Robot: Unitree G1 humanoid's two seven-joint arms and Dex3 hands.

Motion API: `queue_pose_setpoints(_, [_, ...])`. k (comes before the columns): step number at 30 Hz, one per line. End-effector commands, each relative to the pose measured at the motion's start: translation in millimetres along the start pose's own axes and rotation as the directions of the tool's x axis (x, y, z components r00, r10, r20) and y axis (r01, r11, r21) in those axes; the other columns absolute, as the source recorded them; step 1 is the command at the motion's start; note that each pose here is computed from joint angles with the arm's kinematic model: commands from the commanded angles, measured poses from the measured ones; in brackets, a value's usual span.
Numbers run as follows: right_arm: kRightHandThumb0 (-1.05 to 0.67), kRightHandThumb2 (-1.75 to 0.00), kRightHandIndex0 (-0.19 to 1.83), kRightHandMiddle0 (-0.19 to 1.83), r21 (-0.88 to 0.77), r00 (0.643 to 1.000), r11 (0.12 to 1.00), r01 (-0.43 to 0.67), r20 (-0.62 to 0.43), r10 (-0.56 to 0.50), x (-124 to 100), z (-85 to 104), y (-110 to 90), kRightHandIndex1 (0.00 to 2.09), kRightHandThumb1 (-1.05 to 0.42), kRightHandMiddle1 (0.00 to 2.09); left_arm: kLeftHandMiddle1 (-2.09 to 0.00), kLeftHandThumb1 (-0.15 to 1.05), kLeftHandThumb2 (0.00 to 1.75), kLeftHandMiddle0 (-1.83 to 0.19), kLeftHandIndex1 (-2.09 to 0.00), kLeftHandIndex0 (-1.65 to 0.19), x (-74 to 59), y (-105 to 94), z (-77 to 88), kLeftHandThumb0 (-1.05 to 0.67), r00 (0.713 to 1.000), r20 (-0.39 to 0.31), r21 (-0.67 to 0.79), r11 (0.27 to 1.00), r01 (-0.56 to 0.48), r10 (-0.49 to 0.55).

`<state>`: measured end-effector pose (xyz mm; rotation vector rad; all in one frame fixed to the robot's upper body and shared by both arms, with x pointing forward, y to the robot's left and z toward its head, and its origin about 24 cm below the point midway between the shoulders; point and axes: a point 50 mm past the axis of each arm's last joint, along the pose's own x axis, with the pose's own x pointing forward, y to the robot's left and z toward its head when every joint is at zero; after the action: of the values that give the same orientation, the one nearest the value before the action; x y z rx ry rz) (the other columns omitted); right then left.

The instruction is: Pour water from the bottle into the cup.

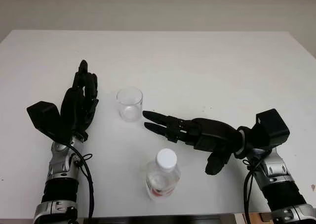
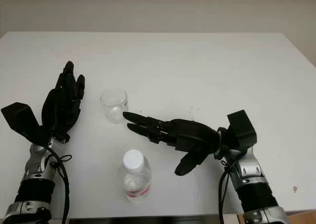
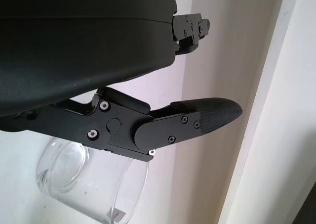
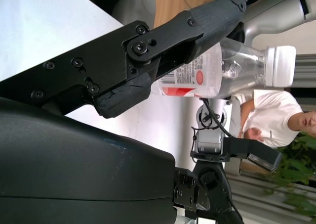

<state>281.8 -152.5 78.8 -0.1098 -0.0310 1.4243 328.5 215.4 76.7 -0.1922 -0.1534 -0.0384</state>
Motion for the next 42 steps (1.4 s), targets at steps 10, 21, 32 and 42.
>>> queue_pose_setpoints(10, [-0.98,-0.04,-0.19,-0.19,-0.018,0.998,0.998,-0.062,0.002,0.062,15.1,4.7,-6.3,0.0,-0.83,0.02,-0.06,1.05,0.61,0.08,-0.06,0.09,8.8,-2.3,8.2,-0.68,0.999,0.038,0.01,1.0,-0.002,0.002])
queue_pose_setpoints(21, [-1.04,-0.06,-0.19,-0.19,-0.069,0.987,0.986,-0.151,0.05,0.154,26.2,6.9,-0.8,0.0,-0.88,0.0,-0.05,1.05,0.58,0.09,-0.05,0.1,9.9,-4.2,10.8,-0.68,0.998,0.057,0.005,1.0,-0.002,0.002])
queue_pose_setpoints(32, [-0.99,-0.05,-0.17,-0.15,-0.062,0.958,0.959,-0.278,0.054,0.282,27.6,7.5,1.0,0.03,-0.86,0.04,-0.06,1.05,0.57,0.08,-0.06,0.1,9.5,-5.5,8.4,-0.69,0.999,0.052,-0.004,1.0,0.0,0.001])
queue_pose_setpoints(42, [-1.03,-0.06,-0.17,-0.15,-0.06,0.943,0.945,-0.323,0.061,0.326,37.5,2.3,2.6,0.05,-0.89,0.05,-0.06,1.05,0.57,0.08,-0.05,0.1,10.6,-5.4,9.9,-0.69,0.998,0.066,0.001,1.0,0.007,-0.007])
